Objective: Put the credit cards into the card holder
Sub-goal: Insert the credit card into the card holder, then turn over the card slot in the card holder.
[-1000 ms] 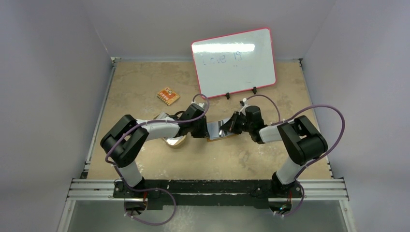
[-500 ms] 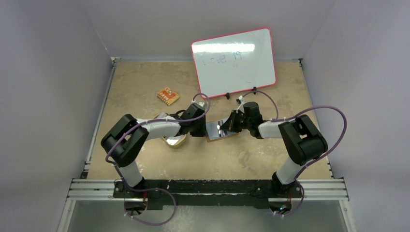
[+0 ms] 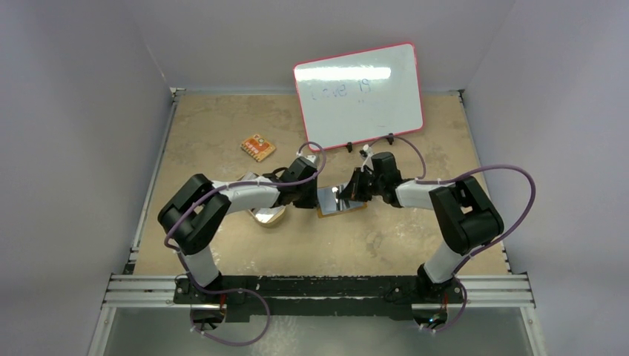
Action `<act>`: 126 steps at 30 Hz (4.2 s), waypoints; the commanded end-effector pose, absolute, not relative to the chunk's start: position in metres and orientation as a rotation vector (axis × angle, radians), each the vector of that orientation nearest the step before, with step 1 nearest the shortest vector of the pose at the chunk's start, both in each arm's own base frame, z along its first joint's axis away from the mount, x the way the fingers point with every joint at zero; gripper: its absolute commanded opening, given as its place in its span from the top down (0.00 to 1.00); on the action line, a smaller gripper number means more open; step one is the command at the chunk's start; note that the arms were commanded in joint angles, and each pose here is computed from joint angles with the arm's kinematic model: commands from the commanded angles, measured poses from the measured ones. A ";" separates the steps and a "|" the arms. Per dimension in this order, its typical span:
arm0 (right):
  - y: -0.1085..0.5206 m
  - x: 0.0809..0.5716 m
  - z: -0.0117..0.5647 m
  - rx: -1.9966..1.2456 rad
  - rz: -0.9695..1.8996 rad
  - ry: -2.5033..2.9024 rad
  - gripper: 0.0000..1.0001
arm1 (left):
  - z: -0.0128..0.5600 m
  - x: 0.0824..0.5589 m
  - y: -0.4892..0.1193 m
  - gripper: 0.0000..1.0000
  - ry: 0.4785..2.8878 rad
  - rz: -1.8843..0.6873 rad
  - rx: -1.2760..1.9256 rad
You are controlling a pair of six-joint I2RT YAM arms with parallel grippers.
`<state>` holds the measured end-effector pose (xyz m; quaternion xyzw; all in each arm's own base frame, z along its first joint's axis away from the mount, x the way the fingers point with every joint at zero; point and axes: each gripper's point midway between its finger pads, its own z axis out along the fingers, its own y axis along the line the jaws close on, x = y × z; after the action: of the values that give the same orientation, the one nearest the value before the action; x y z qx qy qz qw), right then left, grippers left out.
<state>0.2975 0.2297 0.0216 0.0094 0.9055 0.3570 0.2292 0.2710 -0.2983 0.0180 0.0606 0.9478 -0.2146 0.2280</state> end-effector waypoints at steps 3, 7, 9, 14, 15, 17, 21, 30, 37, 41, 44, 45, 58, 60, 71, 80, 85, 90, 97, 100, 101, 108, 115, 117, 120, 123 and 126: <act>0.214 0.292 0.014 -0.042 0.855 2.575 1.00 | 0.002 0.279 -0.286 0.95 2.615 -0.462 0.190; 0.212 0.293 0.013 -0.046 0.851 2.586 1.00 | 0.002 0.279 -0.285 0.95 2.613 -0.452 0.188; 0.211 0.295 0.012 -0.056 0.847 2.587 1.00 | 0.002 0.279 -0.284 0.95 2.615 -0.450 0.186; 0.211 0.297 0.014 -0.076 0.854 2.592 1.00 | 0.000 0.280 -0.283 0.95 2.619 -0.435 0.183; 0.211 0.298 0.015 -0.075 0.855 2.589 1.00 | 0.000 0.280 -0.283 0.95 2.617 -0.434 0.183; 0.211 0.300 0.018 -0.075 0.860 2.580 1.00 | 0.000 0.280 -0.282 0.96 2.616 -0.432 0.183; 0.212 0.302 0.022 -0.062 0.892 2.570 1.00 | -0.001 0.281 -0.283 0.96 2.617 -0.431 0.182; 0.212 0.298 0.018 -0.085 0.916 2.591 1.00 | -0.002 0.280 -0.282 0.96 2.622 -0.426 0.187; 0.214 0.302 0.008 -0.111 0.912 2.608 1.00 | 0.000 0.282 -0.285 0.96 2.616 -0.438 0.184; 0.216 0.303 0.008 -0.073 0.918 2.604 1.00 | 0.000 0.281 -0.287 0.96 2.619 -0.455 0.181; 0.223 0.301 0.008 -0.042 0.955 2.595 1.00 | 0.002 0.281 -0.290 0.96 2.617 -0.476 0.173; 0.226 0.300 0.008 -0.032 0.967 2.596 1.00 | 0.003 0.281 -0.291 0.97 2.617 -0.486 0.168; 0.228 0.291 0.018 -0.046 0.895 2.619 0.77 | 0.006 0.280 -0.295 0.97 2.609 -0.517 0.158; 0.220 0.293 0.025 -0.039 0.833 2.610 0.72 | 0.006 0.281 -0.293 0.97 2.607 -0.506 0.159; 0.190 0.304 0.047 0.014 0.618 2.552 0.52 | 0.000 0.278 -0.289 0.97 2.619 -0.488 0.159; 0.175 0.305 0.036 0.057 0.529 2.561 0.41 | 0.000 0.277 -0.288 0.97 2.618 -0.485 0.157; 0.171 0.307 0.038 0.072 0.501 2.549 0.40 | 0.000 0.277 -0.288 0.97 2.616 -0.488 0.154; 0.170 0.308 0.037 0.074 0.496 2.550 0.39 | 0.000 0.277 -0.288 0.97 2.616 -0.490 0.155; 0.172 0.307 0.035 0.066 0.506 2.553 0.37 | -0.001 0.277 -0.288 0.97 2.619 -0.493 0.151; 0.172 0.306 0.033 0.067 0.505 2.556 0.34 | 0.000 0.276 -0.288 0.97 2.619 -0.495 0.150; 0.171 0.307 0.034 0.067 0.505 2.554 0.33 | -0.001 0.276 -0.288 0.97 2.621 -0.493 0.150; 0.173 0.307 0.037 0.062 0.518 2.545 0.31 | 0.002 0.277 -0.290 0.97 2.616 -0.505 0.141; 0.181 0.303 0.035 0.057 0.590 2.544 0.36 | 0.023 0.280 -0.307 0.96 2.569 -0.632 0.106; 0.185 0.303 0.038 0.051 0.623 2.534 0.38 | 0.024 0.280 -0.309 0.96 2.565 -0.650 0.101; 0.191 0.302 0.042 0.040 0.679 2.523 0.39 | 0.019 0.279 -0.309 0.96 2.577 -0.644 0.104; 0.196 0.301 0.047 0.032 0.720 2.509 0.39 | 0.015 0.278 -0.308 0.96 2.586 -0.641 0.106; 0.199 0.301 0.052 0.026 0.754 2.493 0.39 | 0.014 0.278 -0.308 0.96 2.587 -0.638 0.107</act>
<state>0.3030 0.1909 0.0360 0.0157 0.9351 0.2437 0.2570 0.2816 -0.3081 0.0199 0.0415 0.9415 -0.2300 0.2427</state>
